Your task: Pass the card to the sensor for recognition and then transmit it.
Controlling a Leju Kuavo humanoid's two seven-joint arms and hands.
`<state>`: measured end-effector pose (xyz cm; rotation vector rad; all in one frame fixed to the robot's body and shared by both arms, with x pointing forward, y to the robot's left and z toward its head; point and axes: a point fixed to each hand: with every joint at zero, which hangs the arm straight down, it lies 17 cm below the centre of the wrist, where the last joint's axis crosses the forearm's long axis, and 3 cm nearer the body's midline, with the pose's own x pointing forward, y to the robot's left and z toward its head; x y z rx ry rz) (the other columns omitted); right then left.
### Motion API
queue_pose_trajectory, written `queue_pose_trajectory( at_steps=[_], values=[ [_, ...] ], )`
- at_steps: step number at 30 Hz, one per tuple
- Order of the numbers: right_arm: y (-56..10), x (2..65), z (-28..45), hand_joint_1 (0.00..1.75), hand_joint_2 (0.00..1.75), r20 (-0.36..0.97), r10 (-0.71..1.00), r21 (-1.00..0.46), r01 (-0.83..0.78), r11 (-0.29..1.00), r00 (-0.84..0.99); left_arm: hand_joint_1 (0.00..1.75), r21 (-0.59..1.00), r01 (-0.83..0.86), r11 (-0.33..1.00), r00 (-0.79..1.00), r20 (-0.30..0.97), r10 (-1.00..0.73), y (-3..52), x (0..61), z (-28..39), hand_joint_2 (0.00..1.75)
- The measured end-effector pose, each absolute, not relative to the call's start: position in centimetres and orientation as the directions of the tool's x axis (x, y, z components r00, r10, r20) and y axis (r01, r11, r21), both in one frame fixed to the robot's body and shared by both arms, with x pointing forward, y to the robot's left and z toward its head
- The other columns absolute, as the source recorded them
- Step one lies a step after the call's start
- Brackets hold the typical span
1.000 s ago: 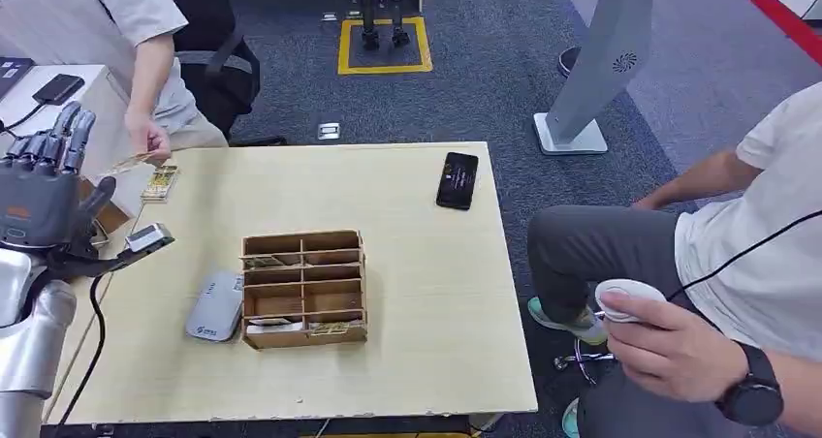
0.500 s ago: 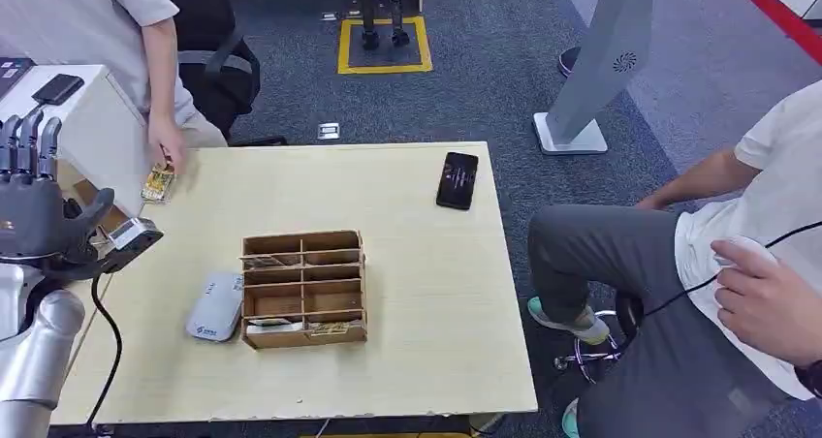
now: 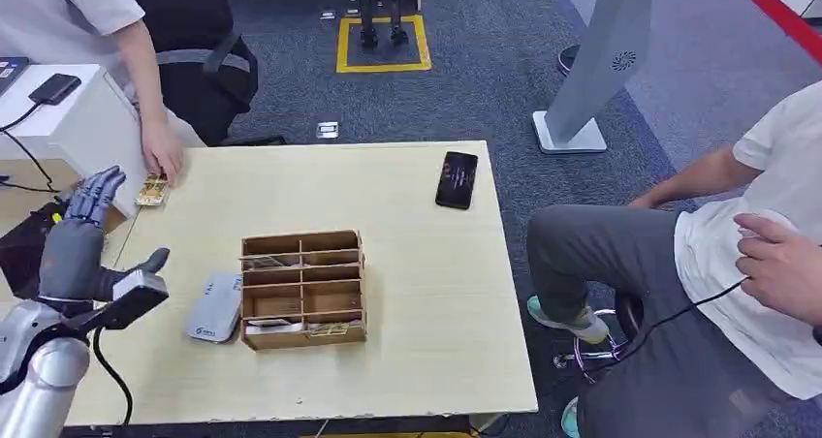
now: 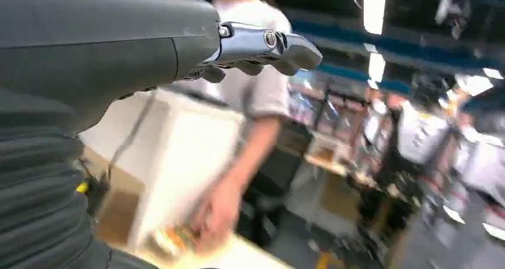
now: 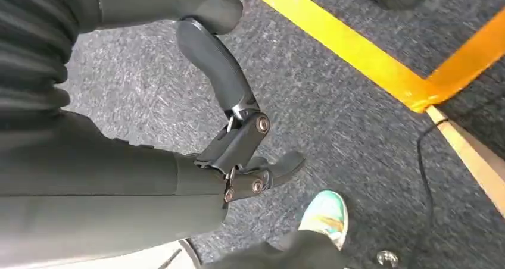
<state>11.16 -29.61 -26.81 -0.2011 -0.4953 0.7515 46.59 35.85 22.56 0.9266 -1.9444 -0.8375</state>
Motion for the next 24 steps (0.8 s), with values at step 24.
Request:
queue_pose_trajectory(
  at_steps=[24],
  values=[
    [-30.0,10.4,-26.9,0.00,1.75,0.353,0.678,-0.344,-0.584,0.735,0.645,0.00,0.964,-0.002,0.267,-0.724,0.182,-0.665,15.9,39.4,19.5,1.75]
  ],
)
